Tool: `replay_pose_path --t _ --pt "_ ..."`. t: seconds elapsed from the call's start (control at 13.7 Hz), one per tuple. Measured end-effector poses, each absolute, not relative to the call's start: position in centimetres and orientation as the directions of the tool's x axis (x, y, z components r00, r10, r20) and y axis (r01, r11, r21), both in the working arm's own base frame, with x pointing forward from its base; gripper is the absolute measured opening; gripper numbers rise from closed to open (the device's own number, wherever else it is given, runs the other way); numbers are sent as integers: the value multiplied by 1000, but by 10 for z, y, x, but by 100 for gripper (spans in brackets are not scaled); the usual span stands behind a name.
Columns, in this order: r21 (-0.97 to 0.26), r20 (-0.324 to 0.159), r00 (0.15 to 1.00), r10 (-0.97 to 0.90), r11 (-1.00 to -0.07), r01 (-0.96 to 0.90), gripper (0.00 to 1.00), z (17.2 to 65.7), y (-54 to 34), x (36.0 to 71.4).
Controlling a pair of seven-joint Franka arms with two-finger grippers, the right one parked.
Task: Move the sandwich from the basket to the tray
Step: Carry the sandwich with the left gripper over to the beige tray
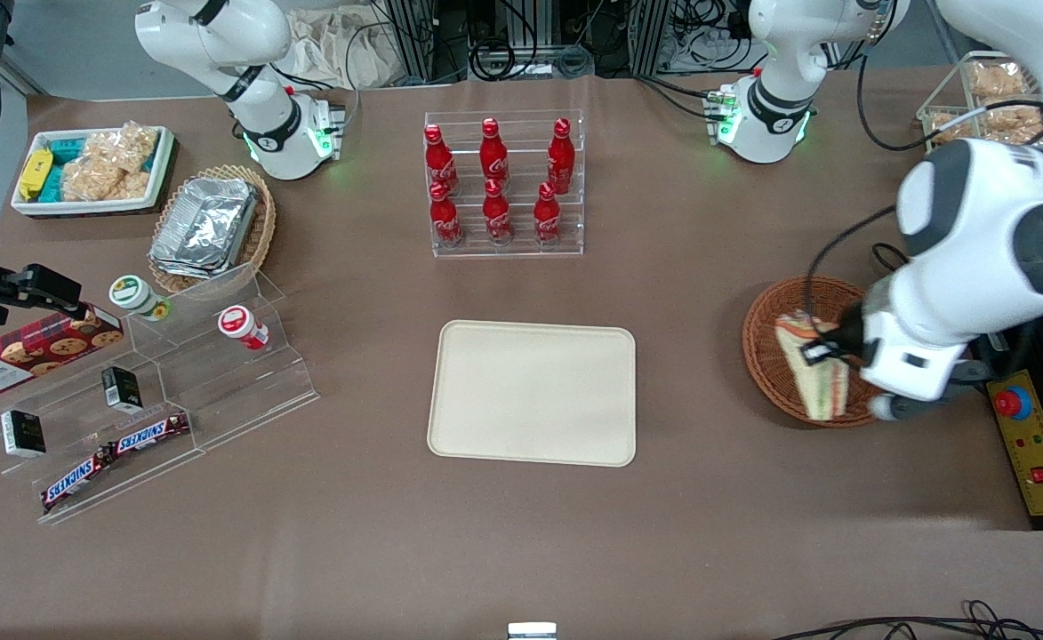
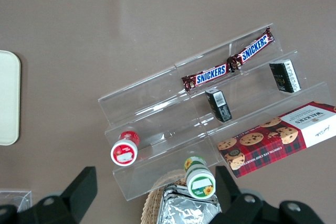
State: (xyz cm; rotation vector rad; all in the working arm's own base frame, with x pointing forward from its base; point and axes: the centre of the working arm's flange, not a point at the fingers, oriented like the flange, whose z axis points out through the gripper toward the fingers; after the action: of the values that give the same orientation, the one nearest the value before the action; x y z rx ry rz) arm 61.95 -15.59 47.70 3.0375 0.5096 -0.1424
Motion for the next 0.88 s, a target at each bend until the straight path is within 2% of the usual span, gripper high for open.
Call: replay_pose_path --t 0.37,0.44,0.73,0.88 --pt "79 -218 969 114 -988 134 19 420 -284 586" --pt "88 -228 969 98 -989 121 19 407 -300 583" --pt "83 -236 967 94 -990 116 19 352 -339 579" --pt "77 -210 974 89 -991 107 19 325 -354 580"
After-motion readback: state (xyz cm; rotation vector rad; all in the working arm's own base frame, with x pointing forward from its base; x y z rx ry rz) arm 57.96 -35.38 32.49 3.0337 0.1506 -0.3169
